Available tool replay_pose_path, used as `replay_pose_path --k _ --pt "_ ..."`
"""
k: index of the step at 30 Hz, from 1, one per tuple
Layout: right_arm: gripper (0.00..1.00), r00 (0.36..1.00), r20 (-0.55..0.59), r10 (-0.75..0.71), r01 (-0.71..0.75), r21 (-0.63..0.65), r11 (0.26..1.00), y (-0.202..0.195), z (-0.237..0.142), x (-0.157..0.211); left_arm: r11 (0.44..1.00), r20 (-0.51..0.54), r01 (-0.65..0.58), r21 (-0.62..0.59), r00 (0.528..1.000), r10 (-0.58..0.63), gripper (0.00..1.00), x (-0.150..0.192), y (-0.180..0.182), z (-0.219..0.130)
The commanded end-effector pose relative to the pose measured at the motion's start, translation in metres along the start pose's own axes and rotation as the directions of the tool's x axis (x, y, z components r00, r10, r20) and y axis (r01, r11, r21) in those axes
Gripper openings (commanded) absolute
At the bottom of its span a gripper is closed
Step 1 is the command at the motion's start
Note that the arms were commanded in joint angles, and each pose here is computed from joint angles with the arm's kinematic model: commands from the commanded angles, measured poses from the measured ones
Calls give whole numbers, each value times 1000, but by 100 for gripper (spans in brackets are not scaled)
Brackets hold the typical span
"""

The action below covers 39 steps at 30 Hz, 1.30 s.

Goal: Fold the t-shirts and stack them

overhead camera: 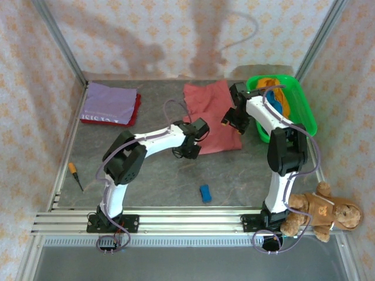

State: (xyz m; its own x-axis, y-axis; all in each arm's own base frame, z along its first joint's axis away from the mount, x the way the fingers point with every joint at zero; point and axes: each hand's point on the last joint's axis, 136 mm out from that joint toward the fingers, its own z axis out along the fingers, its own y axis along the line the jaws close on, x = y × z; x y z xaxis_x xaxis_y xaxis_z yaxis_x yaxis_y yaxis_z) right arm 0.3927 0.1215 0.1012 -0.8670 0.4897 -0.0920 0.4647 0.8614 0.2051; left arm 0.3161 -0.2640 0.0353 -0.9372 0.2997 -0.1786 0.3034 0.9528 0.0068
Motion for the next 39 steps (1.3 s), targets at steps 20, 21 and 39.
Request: replay_pose_path --k 20,21,39 --pt "33 963 -232 -139 125 -74 989 -42 26 135 988 -67 137 76 989 -132 0 92 30 -20" --pt "30 963 -235 -133 119 -75 990 -44 27 137 987 -66 139 77 989 -134 0 93 29 -20" --pt "32 958 -263 -111 92 -84 992 -63 44 158 983 -81 168 74 983 -162 0 123 29 -15"
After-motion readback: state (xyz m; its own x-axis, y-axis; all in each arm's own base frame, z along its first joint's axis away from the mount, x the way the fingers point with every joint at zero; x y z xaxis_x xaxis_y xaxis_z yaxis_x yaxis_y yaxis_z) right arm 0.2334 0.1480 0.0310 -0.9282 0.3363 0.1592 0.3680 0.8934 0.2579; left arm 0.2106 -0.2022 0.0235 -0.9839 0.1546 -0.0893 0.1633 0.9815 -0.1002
